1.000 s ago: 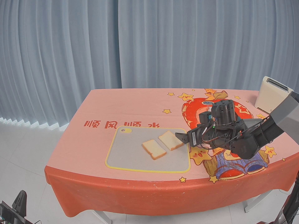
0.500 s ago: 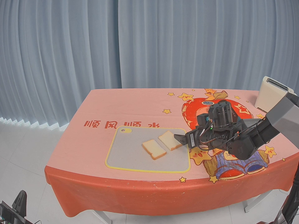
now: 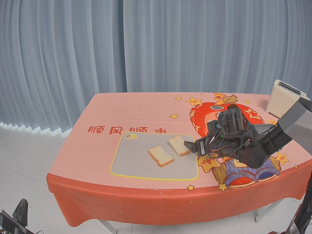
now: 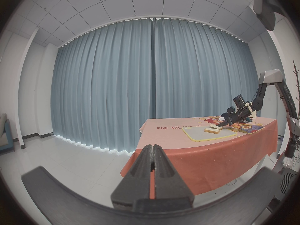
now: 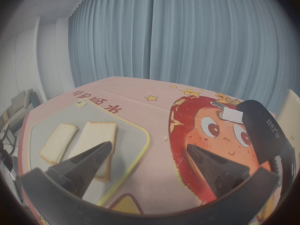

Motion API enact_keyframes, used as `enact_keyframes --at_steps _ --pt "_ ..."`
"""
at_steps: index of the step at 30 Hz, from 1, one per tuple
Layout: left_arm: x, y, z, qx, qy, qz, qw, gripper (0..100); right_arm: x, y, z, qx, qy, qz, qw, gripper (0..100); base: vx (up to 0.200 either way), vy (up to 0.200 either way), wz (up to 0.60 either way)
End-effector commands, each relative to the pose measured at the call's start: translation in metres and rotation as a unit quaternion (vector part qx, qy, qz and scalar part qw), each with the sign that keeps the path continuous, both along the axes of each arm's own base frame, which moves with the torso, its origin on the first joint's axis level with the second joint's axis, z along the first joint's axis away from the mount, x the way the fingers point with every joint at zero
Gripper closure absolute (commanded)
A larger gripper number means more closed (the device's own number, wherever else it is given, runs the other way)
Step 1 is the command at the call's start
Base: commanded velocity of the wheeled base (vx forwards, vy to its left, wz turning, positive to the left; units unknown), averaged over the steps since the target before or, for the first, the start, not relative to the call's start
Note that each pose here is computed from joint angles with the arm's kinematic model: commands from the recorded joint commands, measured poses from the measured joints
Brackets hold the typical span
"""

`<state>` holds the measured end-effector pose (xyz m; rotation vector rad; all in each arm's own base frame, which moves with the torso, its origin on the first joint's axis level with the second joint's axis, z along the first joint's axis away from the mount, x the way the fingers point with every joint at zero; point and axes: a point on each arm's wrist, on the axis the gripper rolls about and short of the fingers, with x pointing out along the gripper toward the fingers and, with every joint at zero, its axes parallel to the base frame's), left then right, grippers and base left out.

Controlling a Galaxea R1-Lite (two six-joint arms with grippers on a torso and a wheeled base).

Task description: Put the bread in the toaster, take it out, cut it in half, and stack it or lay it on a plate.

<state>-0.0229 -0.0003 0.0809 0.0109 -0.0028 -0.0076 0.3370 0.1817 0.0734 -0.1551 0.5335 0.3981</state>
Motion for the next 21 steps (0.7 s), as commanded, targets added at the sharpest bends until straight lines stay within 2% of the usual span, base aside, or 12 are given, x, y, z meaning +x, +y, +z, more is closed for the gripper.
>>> enact_keyframes --at_steps 1,7,21 --pt "0.001 0.0 -0.005 0.0 0.004 0.0 1.0 100 -0.002 -0.003 0.003 -0.001 0.0 -0.002 1.0 0 0.0 0.0 0.0" --pt "0.001 0.0 -0.005 0.0 0.004 0.0 1.0 100 -0.01 -0.006 0.003 -0.017 0.015 -0.017 0.9996 0 0.0 0.0 0.0" --pt "0.001 0.0 -0.005 0.0 0.004 0.0 1.0 100 -0.013 -0.003 0.002 -0.019 0.017 -0.013 0.9996 0 0.0 0.0 0.0"
